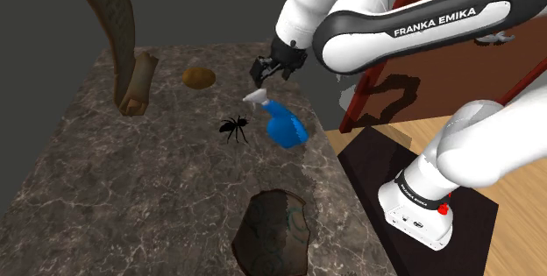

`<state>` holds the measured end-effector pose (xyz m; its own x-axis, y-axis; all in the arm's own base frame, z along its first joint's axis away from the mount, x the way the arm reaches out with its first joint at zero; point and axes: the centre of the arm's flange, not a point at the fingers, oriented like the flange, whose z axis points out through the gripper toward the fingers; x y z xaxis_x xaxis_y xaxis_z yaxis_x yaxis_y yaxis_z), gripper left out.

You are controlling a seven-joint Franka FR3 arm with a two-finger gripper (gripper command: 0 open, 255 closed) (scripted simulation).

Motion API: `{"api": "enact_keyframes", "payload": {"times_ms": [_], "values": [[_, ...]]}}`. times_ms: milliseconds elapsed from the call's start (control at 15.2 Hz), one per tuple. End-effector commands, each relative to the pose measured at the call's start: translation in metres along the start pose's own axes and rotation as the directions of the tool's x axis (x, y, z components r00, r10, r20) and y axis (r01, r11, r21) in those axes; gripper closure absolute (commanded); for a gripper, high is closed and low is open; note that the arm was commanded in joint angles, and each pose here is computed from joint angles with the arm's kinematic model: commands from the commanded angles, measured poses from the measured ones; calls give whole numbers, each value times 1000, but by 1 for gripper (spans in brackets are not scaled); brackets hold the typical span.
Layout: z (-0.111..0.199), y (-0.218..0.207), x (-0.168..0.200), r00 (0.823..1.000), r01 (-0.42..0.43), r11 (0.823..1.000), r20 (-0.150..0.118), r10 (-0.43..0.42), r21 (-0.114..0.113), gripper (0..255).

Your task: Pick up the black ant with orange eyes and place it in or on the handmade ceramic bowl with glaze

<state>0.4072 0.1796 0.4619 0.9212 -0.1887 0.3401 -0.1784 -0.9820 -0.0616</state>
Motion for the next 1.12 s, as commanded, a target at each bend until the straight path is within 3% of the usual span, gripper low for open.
{"api": "enact_keyframes", "payload": {"times_ms": [0, 462, 1056], "values": [[50, -1, -22, 964, -4, 982, 262, 54, -188, 0], [118, -65, -9, 963, -104, 967, 219, 157, -234, 0], [201, -129, 14, 949, -216, 936, 165, 268, -280, 0]]}}
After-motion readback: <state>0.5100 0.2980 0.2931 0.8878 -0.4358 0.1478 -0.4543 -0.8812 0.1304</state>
